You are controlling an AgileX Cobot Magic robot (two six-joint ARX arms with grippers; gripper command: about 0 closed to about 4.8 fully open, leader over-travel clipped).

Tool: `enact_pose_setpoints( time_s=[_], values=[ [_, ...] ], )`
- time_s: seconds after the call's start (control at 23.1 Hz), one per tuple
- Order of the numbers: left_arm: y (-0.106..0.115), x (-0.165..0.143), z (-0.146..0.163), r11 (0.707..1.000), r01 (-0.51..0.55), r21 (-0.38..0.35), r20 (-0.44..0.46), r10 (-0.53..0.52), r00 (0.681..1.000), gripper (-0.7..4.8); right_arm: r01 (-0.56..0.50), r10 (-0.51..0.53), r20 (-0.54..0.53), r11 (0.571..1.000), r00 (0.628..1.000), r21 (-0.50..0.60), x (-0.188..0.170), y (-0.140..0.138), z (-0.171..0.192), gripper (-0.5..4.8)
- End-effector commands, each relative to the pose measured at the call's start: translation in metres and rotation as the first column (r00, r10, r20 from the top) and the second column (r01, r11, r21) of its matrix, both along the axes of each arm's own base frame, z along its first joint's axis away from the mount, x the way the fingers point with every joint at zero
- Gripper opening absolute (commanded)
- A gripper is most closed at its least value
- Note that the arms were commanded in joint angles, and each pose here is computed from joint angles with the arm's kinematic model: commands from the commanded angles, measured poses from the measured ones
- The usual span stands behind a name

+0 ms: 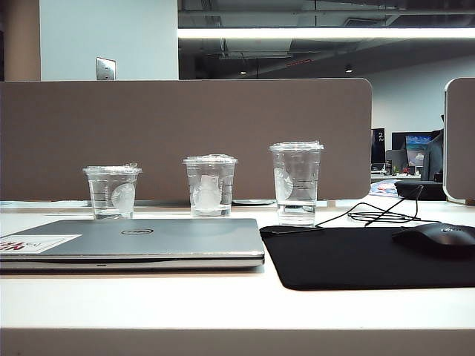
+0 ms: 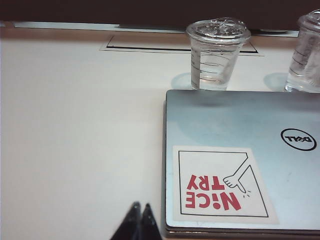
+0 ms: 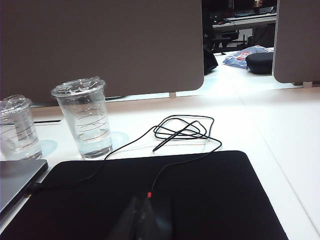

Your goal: Pick up the coffee cup on the right and place it on the right side of the laptop.

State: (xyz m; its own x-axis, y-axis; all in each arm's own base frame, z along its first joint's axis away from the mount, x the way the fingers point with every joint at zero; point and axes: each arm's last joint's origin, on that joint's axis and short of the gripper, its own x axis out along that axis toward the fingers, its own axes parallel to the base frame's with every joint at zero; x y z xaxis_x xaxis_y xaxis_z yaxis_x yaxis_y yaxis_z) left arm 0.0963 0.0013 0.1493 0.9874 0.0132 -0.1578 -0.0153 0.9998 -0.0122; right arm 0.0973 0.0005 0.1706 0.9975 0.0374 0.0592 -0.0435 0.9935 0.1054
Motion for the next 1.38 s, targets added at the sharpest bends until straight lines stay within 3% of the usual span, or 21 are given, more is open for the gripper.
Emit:
enact_pose_setpoints(
  time_s=[0.04,0.48,0.56,0.69,0.82,0.99,1.12,1.3,1.38],
  values=[
    [0.0,0.0,0.001,1.0,0.004,0.003,0.0,-0.004,1.0,-0.05,0.0,0.0,0.022,1.0,1.0,0.003,0.0,0.0,0.001,-0.05],
    [-0.002,0.0,0.001,1.0,0.016,0.005,0.0,-0.016,1.0,-0.05,-0.001,0.001,0.022,1.0,1.0,0.004,0.0,0.0,0.001,-0.05],
    [-0.008,0.0,0.001,0.997,0.082,0.005,0.0,-0.082,0.997,-0.05,-0.007,0.005,0.02,0.998,1.0,0.057,0.0,0.0,0.001,-0.05],
    [-0.02,-0.002,0.001,0.979,0.204,0.005,0.0,-0.204,0.979,-0.05,-0.017,0.015,0.017,0.985,1.0,0.17,0.0,0.0,0.001,-0.05],
    [-0.034,-0.006,0.001,0.933,0.359,0.004,0.0,-0.359,0.933,-0.05,-0.066,0.064,0.016,0.976,0.998,0.208,0.0,0.002,0.001,-0.05],
    [-0.044,-0.01,0.001,0.89,0.457,0.004,0.0,-0.457,0.89,-0.05,-0.143,0.14,0.03,0.961,0.99,0.236,-0.001,0.004,0.004,-0.05],
    [-0.048,-0.012,0.001,0.869,0.494,0.004,0.0,-0.494,0.869,-0.05,-0.15,0.15,0.028,0.926,0.988,0.347,-0.001,0.004,0.004,-0.04],
    [-0.048,-0.012,0.001,0.865,0.502,0.004,0.0,-0.502,0.865,-0.05,-0.255,0.25,0.059,0.902,0.966,0.348,-0.004,0.007,0.016,0.57],
    [-0.048,-0.012,0.001,0.865,0.502,0.004,0.0,-0.502,0.865,-0.05,-0.201,0.18,0.098,0.933,0.979,0.299,-0.006,0.005,0.035,1.73]
  ],
)
